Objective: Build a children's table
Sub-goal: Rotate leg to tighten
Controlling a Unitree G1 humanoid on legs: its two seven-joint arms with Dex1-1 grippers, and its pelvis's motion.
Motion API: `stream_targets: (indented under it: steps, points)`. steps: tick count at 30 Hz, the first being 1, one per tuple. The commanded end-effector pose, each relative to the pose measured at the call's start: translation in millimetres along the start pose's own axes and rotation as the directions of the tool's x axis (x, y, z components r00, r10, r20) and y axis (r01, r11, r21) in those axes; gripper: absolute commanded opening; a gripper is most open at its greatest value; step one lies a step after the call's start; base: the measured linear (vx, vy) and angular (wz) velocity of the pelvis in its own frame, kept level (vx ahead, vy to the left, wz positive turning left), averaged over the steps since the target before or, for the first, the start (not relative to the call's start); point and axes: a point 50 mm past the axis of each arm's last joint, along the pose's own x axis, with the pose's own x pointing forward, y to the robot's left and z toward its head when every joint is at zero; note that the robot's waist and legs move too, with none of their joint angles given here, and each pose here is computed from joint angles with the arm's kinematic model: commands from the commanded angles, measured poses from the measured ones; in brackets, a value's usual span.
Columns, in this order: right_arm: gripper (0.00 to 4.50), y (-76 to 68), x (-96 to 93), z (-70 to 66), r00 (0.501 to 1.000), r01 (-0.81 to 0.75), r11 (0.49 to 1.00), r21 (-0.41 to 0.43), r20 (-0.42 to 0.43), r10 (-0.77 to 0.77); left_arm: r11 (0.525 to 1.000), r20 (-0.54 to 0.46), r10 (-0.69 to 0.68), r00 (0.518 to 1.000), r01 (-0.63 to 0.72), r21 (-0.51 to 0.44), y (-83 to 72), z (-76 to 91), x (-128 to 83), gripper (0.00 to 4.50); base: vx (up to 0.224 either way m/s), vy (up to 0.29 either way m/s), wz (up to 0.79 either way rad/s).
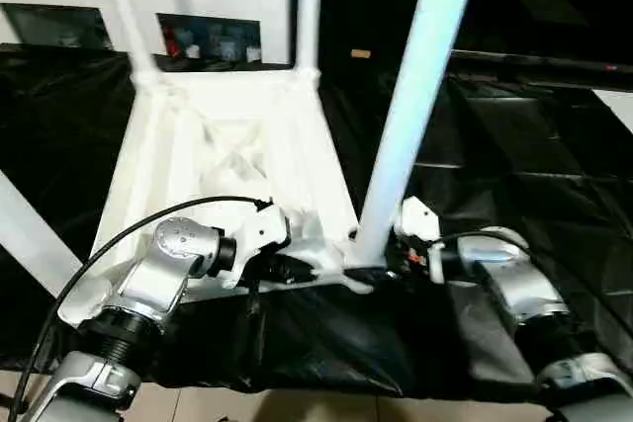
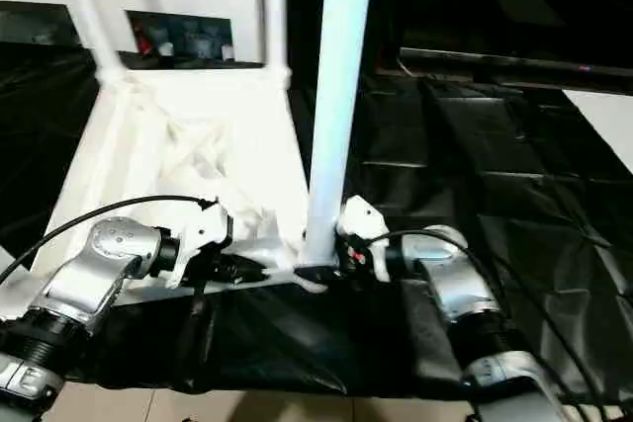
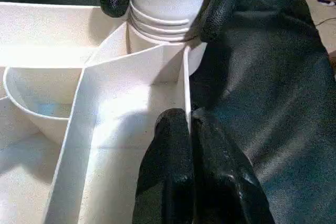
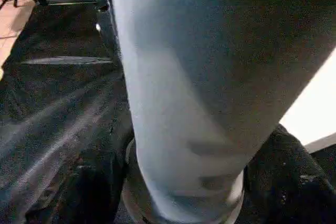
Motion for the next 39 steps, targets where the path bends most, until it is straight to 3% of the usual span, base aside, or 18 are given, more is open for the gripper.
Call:
stream_targets:
  steps: [1, 8, 11, 14, 17, 21, 23, 26, 27, 29, 34, 39]
  points:
    - [2.73, 20.9, 22.4, -2.9, 0.98, -0.194, 0.981, -0.001, -0.037, 0.194, 0.999, 0.022, -0.022, 1.0, 0.021, 0.028, 0.2, 7.6, 9.3, 0.0, 0.0, 0.0, 0.0]
    - [2.67, 20.6, 28.7, -3.3, 0.992, -0.128, 0.992, 0.005, -0.005, 0.128, 0.999, 0.032, 0.047, 0.998, -0.048, 0.022, 1.6, 6.7, 11.6, 0.0, 0.0, 0.0, 0.0]
    - [2.66, 4.9, 38.6, -7.9, 0.991, 0.131, 0.99, 0.049, -0.01, -0.131, 0.989, 0.038, 0.15, 0.988, -0.15, 0.001, 4.3, 8.2, 20.7, 0.0, 0.0, 0.0, 0.0]
    - [2.65, -8.8, 48.2, -12.8, 0.934, 0.356, 0.925, 0.129, -0.042, -0.354, 0.964, 0.027, 0.265, 0.964, -0.264, -0.039, 8.3, 10.3, 34.0, 0.0, -0.017, 0.0, -0.01]
    - [2.65, -10.8, 52.8, -12.6, 0.918, 0.397, 0.907, 0.139, -0.049, -0.394, 0.956, 0.028, 0.291, 0.956, -0.29, -0.056, 8.6, 11.9, 39.8, 0.0, -0.034, 0.003, -0.03]
    - [2.64, -15.6, 75.3, -6.9, 0.834, 0.551, 0.813, 0.188, -0.076, -0.547, 0.924, 0.036, 0.374, 0.927, -0.369, -0.102, 10.1, 22.5, 63.0, 0.0, 0.0, 0.0, 0.0]
    - [2.64, -14.2, 87.5, -1.7, 0.816, 0.574, 0.793, 0.205, -0.072, -0.573, 0.92, 0.045, 0.384, 0.922, -0.378, -0.105, 9.3, 30.0, 73.6, 0.0, 0.0, 0.0, 0.0]
    - [2.98, -11.7, 98.5, 6.2, 0.834, 0.536, 0.801, 0.267, -0.023, -0.551, 0.925, 0.059, 0.376, 0.925, -0.371, -0.086, 8.0, 37.7, 81.6, 0.0, 0.0, 0.0, 0.0]
    - [3.33, -12.0, 98.9, 7.8, 0.838, 0.528, 0.804, 0.274, -0.013, -0.546, 0.929, 0.068, 0.368, 0.927, -0.363, -0.076, 7.5, 39.1, 81.9, 0.0, 0.0, 0.0, 0.0]
    - [3.39, -12.6, 98.4, 9.3, 0.843, 0.521, 0.812, 0.264, -0.007, -0.538, 0.932, 0.071, 0.36, 0.93, -0.355, -0.071, 7.3, 39.4, 80.6, 0.0, 0.0, 0.0, 0.0]
    - [3.44, -15.2, 89.1, 6.1, 0.848, 0.521, 0.831, 0.195, -0.009, -0.53, 0.947, 0.086, 0.32, 0.943, -0.318, -0.043, 5.5, 36.0, 72.9, 0.0, 0.0, 0.0, 0.0]
    - [3.44, -9.3, 65.5, 0.6, 0.928, 0.367, 0.928, 0.069, 0.039, -0.37, 0.973, 0.105, 0.229, 0.968, -0.229, -0.012, 3.9, 30.7, 54.8, 0.0, 0.0, 0.0, 0.0]
